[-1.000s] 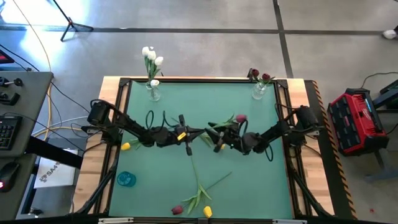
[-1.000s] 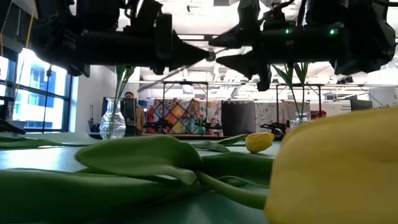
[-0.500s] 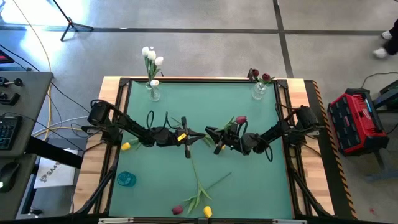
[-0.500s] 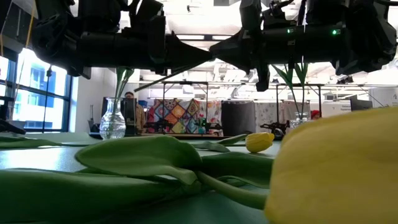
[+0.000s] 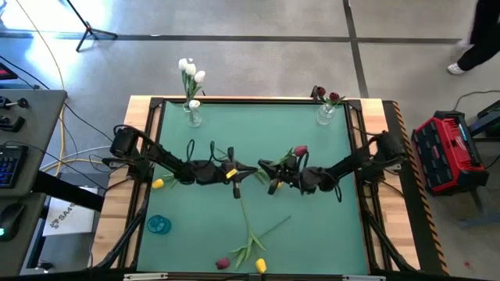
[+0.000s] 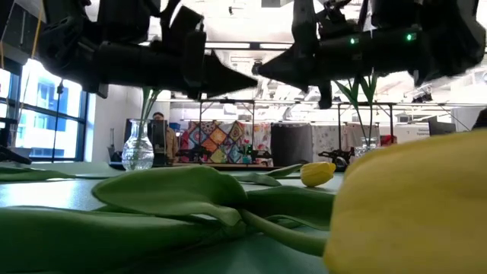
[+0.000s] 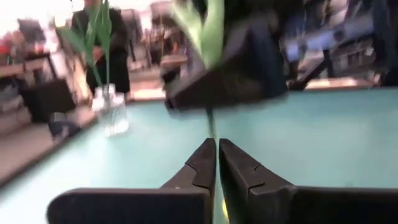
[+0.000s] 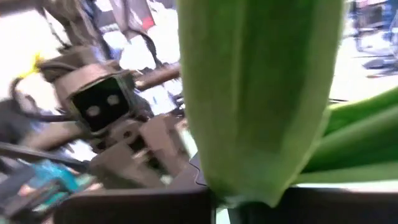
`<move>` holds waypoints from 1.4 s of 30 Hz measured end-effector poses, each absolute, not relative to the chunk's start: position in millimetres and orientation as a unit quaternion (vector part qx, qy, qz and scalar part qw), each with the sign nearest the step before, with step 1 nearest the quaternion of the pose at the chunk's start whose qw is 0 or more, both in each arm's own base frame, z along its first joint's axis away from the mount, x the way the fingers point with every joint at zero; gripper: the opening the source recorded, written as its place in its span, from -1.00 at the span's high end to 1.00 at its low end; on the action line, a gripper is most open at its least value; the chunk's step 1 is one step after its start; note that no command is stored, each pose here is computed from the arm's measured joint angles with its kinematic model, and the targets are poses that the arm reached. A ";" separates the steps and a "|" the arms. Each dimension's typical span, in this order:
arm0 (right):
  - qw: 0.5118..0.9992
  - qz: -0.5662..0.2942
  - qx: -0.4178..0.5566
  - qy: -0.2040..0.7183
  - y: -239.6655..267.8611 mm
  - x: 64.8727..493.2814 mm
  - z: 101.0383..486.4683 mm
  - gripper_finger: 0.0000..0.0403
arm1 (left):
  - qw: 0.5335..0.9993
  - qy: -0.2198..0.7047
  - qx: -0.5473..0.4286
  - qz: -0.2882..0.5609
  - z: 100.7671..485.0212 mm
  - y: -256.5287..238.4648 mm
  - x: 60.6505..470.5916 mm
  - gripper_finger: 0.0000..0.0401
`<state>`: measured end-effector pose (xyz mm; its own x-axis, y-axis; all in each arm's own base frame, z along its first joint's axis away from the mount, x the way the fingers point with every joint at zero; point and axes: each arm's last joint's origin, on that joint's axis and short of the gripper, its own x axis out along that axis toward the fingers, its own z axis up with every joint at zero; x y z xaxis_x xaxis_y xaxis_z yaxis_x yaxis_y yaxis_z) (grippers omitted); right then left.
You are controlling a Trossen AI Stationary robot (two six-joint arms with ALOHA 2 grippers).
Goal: Sort flowers into vase by color
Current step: Put the red flower into the right transparent vase
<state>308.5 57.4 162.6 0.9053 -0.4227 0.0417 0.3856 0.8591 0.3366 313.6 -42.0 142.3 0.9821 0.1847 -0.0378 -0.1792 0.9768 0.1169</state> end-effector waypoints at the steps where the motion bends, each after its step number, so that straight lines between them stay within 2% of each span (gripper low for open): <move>1: 0.963 -0.217 0.153 -0.038 56.3 306.6 165.3 1.00 | 0.994 0.036 0.051 0.094 139.7 -42.1 313.1 0.92; 5: 0.958 -0.251 0.122 0.068 50.2 289.7 177.8 1.00 | 0.992 0.075 0.022 0.100 131.4 -38.6 312.7 0.72; 9: 0.939 -0.278 0.130 0.158 40.4 257.8 200.6 1.00 | 0.988 0.118 -0.002 0.102 122.5 -32.6 311.7 0.51; 14: 0.907 -0.318 0.155 0.229 29.9 211.4 230.1 1.00 | 0.986 0.139 -0.018 0.086 118.4 -28.9 311.3 0.40; 18: 0.899 -0.340 0.169 0.218 22.5 183.0 249.0 1.00 | 0.987 0.137 -0.023 0.081 118.8 -29.2 311.5 0.39; 24: 0.916 -0.330 0.179 0.143 14.4 151.9 278.7 1.00 | 0.987 0.135 -0.024 0.082 119.2 -29.1 311.6 0.39; 27: 0.911 -0.354 0.178 0.115 8.7 134.8 286.2 1.00 | 0.987 0.135 -0.024 0.083 119.1 -29.1 311.6 0.39; 42: 0.795 -0.562 0.178 0.143 -32.3 102.6 269.9 1.00 | 0.987 0.133 -0.024 0.086 119.4 -27.1 311.8 0.39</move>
<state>102.6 -32.3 269.9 0.3272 -0.8430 -0.4270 0.9446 0.3050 0.1217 311.8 -27.1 119.4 0.9496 0.1632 -0.2675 -0.1762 0.9840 -0.0253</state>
